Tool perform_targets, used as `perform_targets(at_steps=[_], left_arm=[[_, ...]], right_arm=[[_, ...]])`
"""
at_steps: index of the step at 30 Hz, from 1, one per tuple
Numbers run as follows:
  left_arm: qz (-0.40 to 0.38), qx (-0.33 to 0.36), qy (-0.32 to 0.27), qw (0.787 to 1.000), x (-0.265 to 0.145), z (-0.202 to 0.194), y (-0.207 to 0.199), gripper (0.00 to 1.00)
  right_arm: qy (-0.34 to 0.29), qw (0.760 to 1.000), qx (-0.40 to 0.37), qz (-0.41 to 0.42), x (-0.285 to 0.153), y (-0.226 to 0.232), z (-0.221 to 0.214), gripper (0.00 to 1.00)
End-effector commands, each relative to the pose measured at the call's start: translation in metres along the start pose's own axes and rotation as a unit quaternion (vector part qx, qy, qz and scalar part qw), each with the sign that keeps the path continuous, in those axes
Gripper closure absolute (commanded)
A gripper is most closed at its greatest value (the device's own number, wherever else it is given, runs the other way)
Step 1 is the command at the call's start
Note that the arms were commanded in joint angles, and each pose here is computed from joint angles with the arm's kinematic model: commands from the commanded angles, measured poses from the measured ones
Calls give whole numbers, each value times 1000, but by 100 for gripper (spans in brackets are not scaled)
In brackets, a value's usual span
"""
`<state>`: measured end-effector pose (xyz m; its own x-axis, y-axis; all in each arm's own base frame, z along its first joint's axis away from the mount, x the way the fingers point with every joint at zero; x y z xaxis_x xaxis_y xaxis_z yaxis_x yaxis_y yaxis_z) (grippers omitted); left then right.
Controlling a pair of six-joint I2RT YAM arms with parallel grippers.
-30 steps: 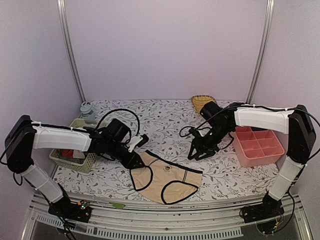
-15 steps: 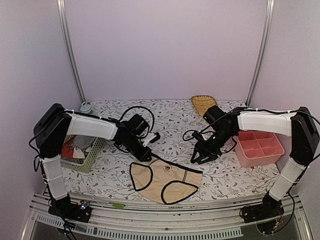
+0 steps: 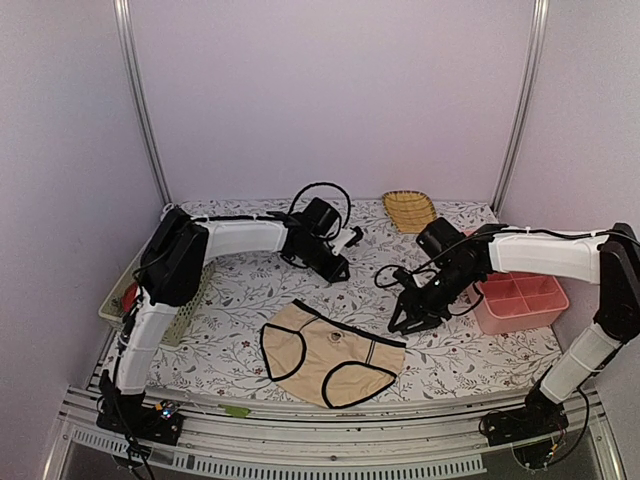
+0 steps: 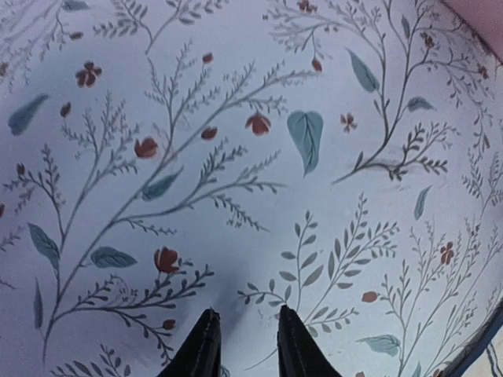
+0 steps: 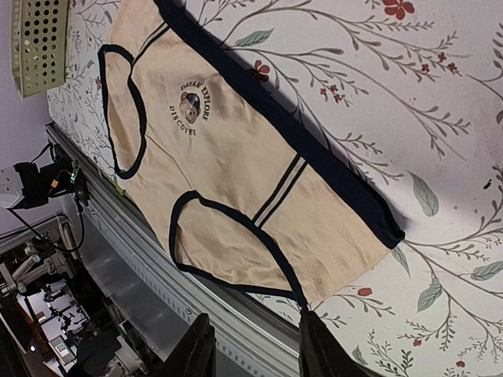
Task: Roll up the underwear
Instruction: Flatten out the underwear at the corner of the board, then adjust the underwear at the corner of the board.
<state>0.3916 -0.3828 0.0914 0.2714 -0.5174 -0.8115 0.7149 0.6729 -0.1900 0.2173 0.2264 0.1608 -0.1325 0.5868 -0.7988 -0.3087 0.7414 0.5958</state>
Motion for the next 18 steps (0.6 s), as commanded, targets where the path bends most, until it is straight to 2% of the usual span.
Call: perform_targets(at_steps=[1,4,10,12,18], left_arm=[[4,2,-46,999,-46,41,-3,72],[23,5,-23,999,-74,17,-4,72],[35,-32,12,999,-135,-68,-12,73],[31,-57,35,997,-144,-101,-15,74],[31,-95,71,992,-149,-153,-23,77]], right_arm=[[-16,1000,-18,15,5,15,9,64],[-20,999,-27,17,7,21,12,66],[-16,999,-22,22,11,19,13,66],[-10,999,-25,21,14,17,13,66],[-3,999,-35,21,18,18,19,67]])
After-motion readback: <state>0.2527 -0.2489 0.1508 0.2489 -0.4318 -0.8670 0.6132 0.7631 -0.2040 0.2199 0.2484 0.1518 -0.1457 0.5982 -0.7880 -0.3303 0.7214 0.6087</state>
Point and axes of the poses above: each gripper's point midway between its finger pads, its own x axis out along the fingers, its own y axis along the line the jaws close on, z = x × y, the point moved 8 cm from there along -x, back along the fingers, and after that the axes turned 7 degrees about -x, right-handed, at the moved point
